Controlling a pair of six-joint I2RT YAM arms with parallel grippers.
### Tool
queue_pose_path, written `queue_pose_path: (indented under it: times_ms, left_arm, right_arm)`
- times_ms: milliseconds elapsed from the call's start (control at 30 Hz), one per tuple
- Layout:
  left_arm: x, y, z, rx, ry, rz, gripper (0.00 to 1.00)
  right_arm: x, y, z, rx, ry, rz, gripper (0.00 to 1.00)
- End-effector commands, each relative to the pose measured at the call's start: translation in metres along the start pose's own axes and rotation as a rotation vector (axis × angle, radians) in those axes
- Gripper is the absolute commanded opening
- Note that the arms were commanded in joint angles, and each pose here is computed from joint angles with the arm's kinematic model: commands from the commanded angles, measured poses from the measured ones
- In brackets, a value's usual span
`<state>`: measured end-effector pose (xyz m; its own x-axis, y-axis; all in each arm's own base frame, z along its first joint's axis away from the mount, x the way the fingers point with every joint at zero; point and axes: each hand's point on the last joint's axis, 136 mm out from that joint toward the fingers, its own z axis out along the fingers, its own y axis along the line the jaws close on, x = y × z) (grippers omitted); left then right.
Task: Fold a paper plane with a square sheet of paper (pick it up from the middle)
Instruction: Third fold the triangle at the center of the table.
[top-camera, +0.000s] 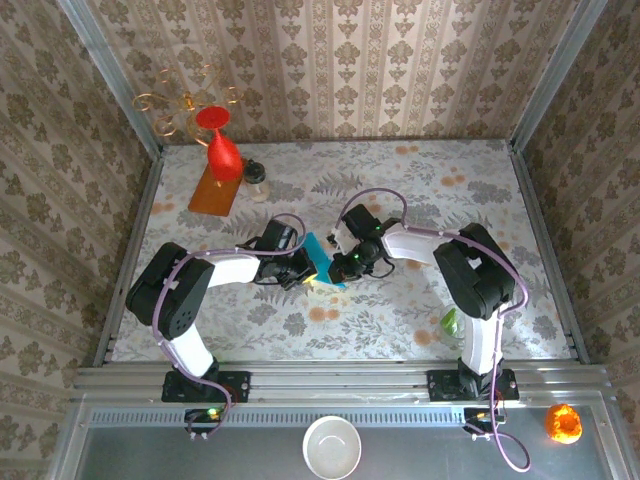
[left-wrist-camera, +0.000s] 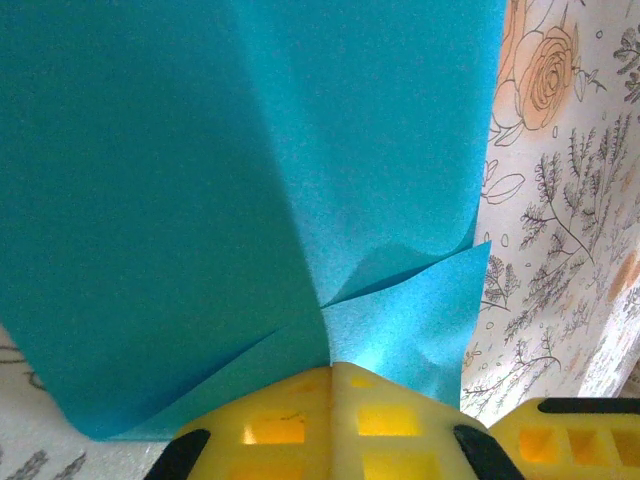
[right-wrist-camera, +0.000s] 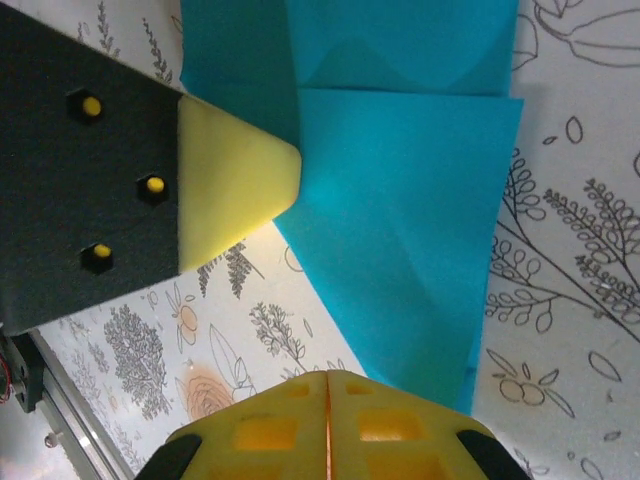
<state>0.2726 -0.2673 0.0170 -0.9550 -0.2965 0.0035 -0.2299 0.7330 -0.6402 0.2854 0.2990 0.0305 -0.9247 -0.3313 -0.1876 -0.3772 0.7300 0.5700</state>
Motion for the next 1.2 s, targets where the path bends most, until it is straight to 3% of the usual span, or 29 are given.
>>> queue_pose_path:
  times_ms: [0,267,567,867,1167]
  left_arm:
    - [0.012,0.078,0.009,-0.264,0.018,-0.079,0.02]
    - [0.012,0.084,0.009,-0.28,0.027,-0.08,0.02]
    - [0.01,0.088,0.011,-0.284,0.035,-0.073,0.02]
    - [0.003,0.069,0.01,-0.23,0.028,-0.04,0.02]
    - [-0.004,0.046,0.003,-0.173,0.01,0.011,0.03]
  right_arm:
    - [0.01,-0.009,0.007,0.035,0.056,0.016,0.1]
    - [0.031,-0.033,0.009,0.097,0.102,0.052,0.1]
    - [0.054,-0.046,-0.005,0.058,0.074,0.131,0.09]
    - [0.018,-0.018,-0.036,-0.016,-0.092,0.097,0.11]
    - [-0.006,-0.016,-0.004,0.057,-0.054,0.092,0.09]
